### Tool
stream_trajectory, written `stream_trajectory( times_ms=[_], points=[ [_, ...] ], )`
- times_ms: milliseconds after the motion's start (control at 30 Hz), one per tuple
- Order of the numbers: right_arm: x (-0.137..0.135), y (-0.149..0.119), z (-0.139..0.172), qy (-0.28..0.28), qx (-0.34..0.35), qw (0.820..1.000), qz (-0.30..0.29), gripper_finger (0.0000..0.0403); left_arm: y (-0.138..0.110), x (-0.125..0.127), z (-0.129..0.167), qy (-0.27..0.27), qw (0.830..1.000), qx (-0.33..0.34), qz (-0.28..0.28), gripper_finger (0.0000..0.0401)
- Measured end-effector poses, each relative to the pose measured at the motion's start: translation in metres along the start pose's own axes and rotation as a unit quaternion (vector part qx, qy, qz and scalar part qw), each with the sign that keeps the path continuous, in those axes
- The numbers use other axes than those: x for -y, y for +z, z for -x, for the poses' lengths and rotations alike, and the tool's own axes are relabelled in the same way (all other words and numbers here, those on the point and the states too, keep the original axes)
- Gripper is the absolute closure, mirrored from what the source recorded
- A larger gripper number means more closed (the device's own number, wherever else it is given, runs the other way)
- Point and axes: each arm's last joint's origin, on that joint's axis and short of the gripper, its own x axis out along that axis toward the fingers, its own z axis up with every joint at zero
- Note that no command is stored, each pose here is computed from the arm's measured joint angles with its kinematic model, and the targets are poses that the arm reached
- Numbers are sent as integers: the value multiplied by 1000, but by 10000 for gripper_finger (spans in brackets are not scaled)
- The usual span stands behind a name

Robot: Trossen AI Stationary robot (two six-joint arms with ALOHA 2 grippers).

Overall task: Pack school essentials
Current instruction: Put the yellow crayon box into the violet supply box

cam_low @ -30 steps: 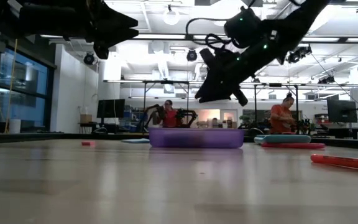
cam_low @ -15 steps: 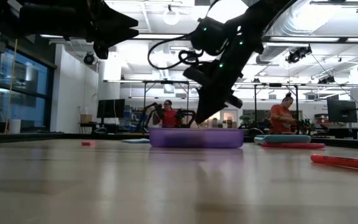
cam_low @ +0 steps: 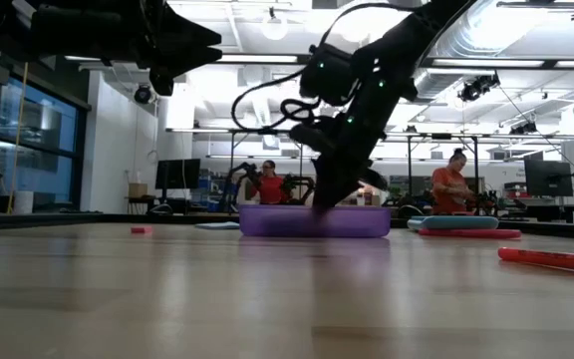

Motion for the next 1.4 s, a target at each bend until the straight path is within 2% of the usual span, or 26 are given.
stream_trajectory(
  times_ms=[167, 600, 933, 1100, 1300, 1400],
  points=[
    [1, 0, -11, -3, 8, 1000, -5, 403, 0, 0, 0, 0, 1000, 0, 0, 269],
    [6, 9, -14, -5, 43, 999, -20, 403, 0, 0, 0, 0, 1000, 0, 0, 269],
    [3, 20, -19, 40, 86, 995, -33, 403, 1, 0, 0, 0, 1000, 3, 0, 269],
    [3, 21, -18, 34, 99, 994, -38, 403, 1, 0, 0, 1, 1000, 3, 0, 269],
    [1, 20, -18, 47, 93, 994, -41, 403, 1, 0, 0, 1, 1000, 4, 0, 269],
    [-8, 18, -18, 78, 89, 993, -24, 403, 1, 0, 0, 1, 1000, 4, 0, 269]
  ],
)
